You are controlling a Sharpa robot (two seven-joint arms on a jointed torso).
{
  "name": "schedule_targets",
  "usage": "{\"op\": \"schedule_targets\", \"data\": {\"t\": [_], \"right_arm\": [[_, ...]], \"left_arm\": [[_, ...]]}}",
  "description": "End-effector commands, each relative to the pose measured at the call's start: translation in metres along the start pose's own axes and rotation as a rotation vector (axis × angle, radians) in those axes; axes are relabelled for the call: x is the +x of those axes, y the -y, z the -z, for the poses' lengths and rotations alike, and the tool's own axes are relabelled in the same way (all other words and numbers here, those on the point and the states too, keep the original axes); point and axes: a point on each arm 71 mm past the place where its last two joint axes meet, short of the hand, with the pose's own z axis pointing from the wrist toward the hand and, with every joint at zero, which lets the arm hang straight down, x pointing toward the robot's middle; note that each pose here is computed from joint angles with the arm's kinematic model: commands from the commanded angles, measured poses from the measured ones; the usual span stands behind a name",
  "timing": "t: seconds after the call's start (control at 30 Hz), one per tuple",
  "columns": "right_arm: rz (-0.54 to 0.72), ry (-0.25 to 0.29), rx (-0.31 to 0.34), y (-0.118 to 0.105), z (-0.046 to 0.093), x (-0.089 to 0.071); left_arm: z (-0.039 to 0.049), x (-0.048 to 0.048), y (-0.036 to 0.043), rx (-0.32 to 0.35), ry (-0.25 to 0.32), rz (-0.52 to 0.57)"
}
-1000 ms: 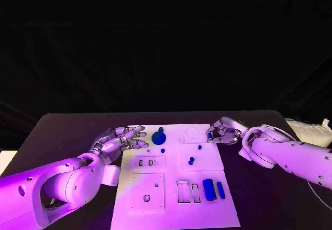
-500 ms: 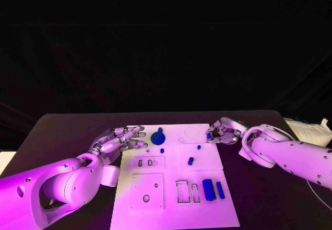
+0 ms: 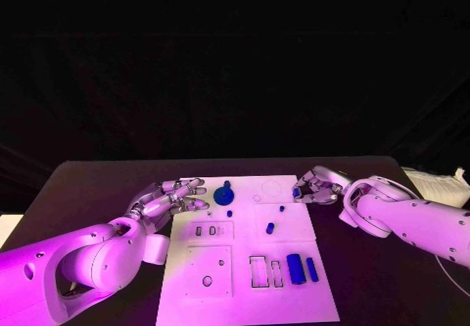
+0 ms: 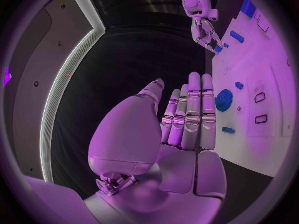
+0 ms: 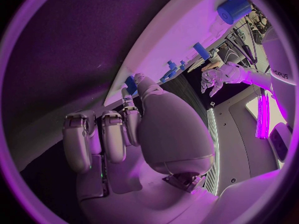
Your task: Assemble the parts on the task board
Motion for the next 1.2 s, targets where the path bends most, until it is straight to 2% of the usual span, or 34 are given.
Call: {"op": "schedule_targets", "data": {"t": [0.03,0.3,0.8,1.0,1.2], "right_arm": [[0.01,-0.019,-0.005,-0.001,0.0,0.002],[0.006,-0.012,-0.017,-0.002,-0.001,0.002],[0.012,0.084,-0.025,-0.009,-0.002,-0.003],[-0.004,0.096,-0.043,-0.024,-0.002,-0.002],[-0.021,0.107,-0.094,-0.058,-0.002,0.002]], "left_arm": [[-0.0002,0.0024,0.0009,0.006,-0.023,0.004],[-0.0001,0.0025,0.0009,0.006,-0.023,0.004],[0.0001,0.0017,0.001,0.007,-0.02,0.003],[-0.0003,-0.0001,0.001,0.007,-0.015,0.001],[-0.0026,-0.0036,0.0008,0.012,-0.007,-0.001]]}}
